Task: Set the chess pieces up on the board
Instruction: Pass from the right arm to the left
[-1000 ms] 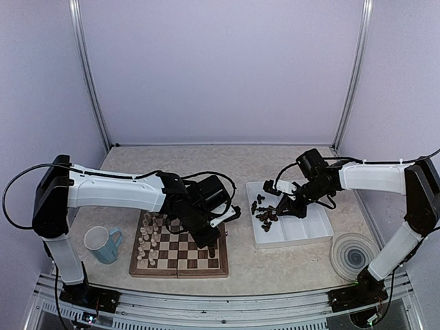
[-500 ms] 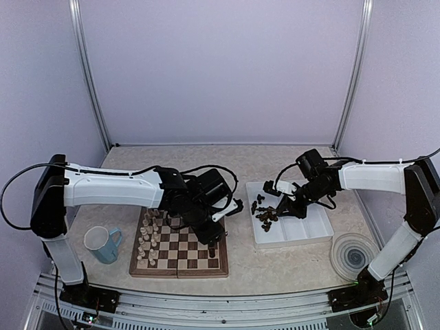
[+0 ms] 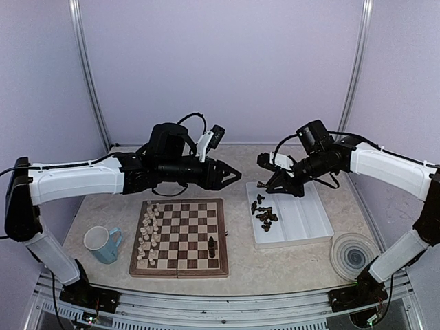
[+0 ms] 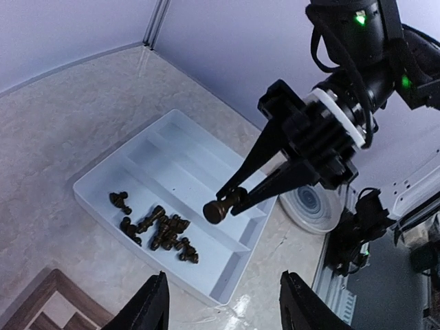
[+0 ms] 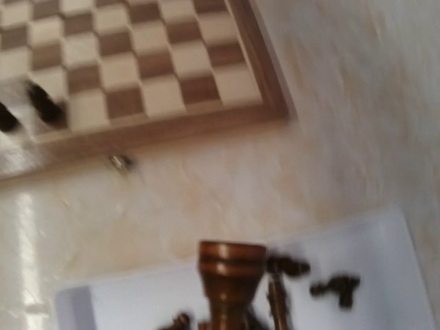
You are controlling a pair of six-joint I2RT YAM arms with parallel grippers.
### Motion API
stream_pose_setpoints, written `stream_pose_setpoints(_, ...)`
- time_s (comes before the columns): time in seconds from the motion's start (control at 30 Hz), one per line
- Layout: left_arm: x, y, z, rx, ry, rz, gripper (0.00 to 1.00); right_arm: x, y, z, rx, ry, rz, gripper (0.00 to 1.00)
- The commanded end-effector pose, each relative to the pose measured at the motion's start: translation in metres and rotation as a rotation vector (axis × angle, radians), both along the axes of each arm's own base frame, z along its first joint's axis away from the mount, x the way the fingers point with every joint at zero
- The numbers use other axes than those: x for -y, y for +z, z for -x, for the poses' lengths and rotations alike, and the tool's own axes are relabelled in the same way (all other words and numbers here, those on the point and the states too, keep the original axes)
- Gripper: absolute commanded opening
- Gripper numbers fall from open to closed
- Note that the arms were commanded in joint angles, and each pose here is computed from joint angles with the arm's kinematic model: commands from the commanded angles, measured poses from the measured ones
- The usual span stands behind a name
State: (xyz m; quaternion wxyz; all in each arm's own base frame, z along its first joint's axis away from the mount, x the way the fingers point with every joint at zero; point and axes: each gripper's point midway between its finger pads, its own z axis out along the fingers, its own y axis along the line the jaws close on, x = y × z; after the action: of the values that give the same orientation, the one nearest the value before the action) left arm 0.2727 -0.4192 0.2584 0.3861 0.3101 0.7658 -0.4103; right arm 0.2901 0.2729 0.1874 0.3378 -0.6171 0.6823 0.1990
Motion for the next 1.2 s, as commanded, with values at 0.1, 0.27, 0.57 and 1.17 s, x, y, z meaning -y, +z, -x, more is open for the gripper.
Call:
stream_pose_setpoints(0.1, 0.027, 0.019, 0.007, -0.135, -0.106, 0.261, 0.54, -0.022, 0.035, 0.025, 0.039, 0.099, -0.023, 0.11)
stream_pose_setpoints(0.27, 0.039, 0.008, 0.015, -0.172, -0.150, 0.250, 0.54, -0.030, 0.037, 0.027, 0.036, 0.113, -0.022, 0.11)
stream_pose_setpoints(0.57, 0.044, -0.013, 0.014, -0.210, -0.144, 0.212, 0.52, -0.036, 0.040, 0.031, 0.030, 0.132, -0.026, 0.11)
stream_pose_setpoints(1.17, 0.054, -0.021, 0.022, -0.250, -0.228, 0.226, 0.27, -0.041, 0.032, 0.043, 0.005, 0.178, -0.006, 0.12)
